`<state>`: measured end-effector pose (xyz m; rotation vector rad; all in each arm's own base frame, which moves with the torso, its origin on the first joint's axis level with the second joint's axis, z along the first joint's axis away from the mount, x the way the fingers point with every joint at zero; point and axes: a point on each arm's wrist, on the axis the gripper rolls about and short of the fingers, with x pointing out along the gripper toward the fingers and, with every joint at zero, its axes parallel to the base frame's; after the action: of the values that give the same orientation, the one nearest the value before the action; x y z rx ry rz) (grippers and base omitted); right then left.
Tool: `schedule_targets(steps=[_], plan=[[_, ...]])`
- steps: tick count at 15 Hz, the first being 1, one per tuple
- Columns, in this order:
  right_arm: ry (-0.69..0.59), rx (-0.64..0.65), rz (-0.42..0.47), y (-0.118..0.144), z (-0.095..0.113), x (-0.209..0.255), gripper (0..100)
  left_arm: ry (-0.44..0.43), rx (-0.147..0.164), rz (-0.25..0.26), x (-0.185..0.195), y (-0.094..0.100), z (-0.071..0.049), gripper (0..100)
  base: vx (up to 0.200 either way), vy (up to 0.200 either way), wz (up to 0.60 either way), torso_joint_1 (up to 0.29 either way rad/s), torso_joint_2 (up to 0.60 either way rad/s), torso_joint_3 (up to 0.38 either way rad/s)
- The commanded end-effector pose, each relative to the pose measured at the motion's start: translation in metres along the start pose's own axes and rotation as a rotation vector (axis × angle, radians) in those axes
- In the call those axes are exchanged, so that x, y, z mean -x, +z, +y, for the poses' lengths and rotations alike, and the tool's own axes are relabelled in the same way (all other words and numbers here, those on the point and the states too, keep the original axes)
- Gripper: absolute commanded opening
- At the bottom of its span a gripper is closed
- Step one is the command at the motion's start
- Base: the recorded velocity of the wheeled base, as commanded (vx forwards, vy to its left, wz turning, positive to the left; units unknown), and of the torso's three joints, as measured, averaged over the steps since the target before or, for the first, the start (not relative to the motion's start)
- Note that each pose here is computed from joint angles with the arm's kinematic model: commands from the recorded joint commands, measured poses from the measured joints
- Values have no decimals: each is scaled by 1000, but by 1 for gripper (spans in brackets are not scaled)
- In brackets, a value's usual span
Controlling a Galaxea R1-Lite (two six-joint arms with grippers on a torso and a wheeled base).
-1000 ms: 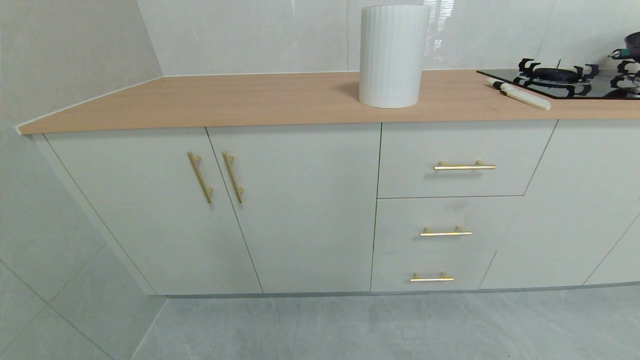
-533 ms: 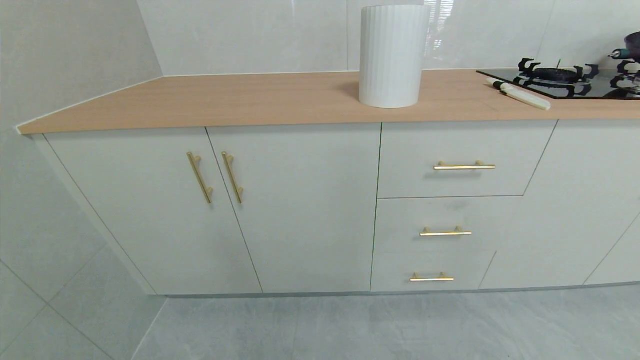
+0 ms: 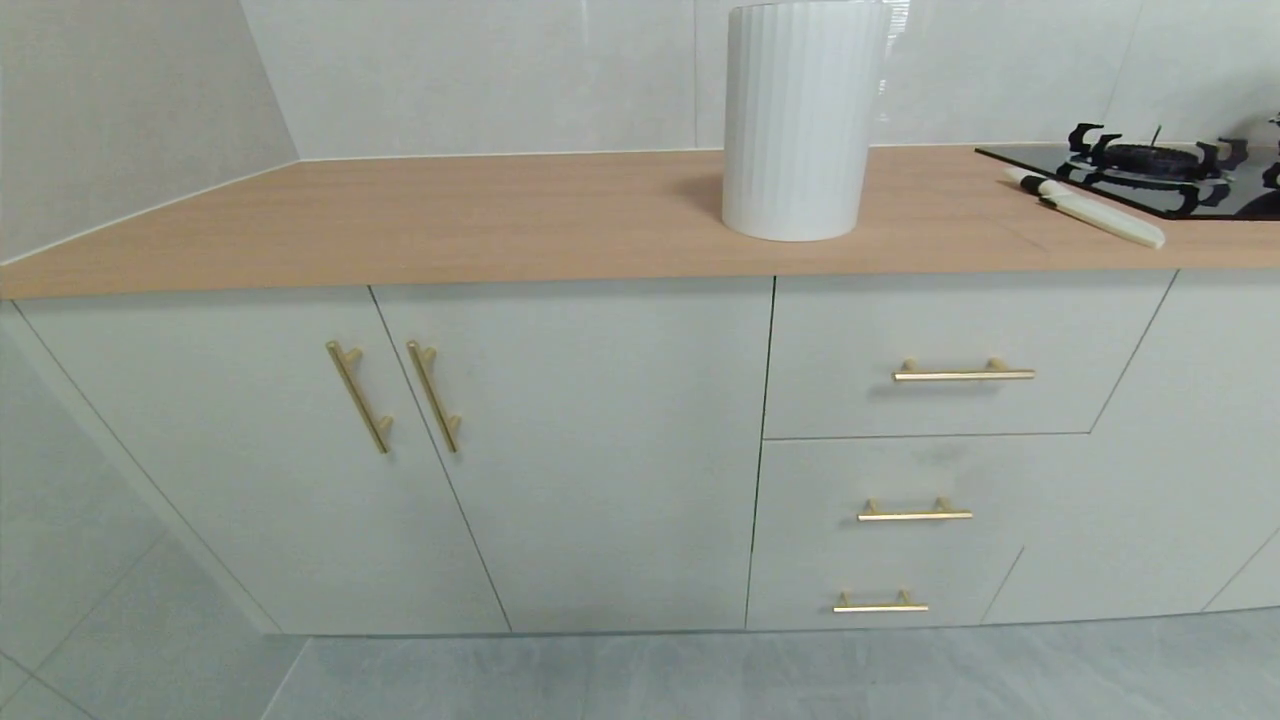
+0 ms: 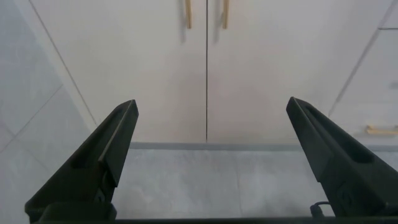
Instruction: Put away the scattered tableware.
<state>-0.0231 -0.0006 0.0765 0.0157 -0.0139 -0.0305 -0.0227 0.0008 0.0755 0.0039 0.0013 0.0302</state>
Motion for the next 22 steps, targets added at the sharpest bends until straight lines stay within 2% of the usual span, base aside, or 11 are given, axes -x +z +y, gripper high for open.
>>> schedule_targets(steps=[1, 12, 22], plan=[[0, 0, 3, 0, 0, 0, 100, 0, -1, 0, 0, 0, 0, 100, 200, 0, 0, 2, 2, 2], [0, 0, 3, 0, 0, 0, 100, 0, 2, -1, 0, 0, 0, 100, 200, 0, 0, 2, 2, 3], [0, 0, 3, 0, 0, 0, 100, 0, 2, -1, 0, 0, 0, 100, 0, 0, -60, 0, 0, 0]])
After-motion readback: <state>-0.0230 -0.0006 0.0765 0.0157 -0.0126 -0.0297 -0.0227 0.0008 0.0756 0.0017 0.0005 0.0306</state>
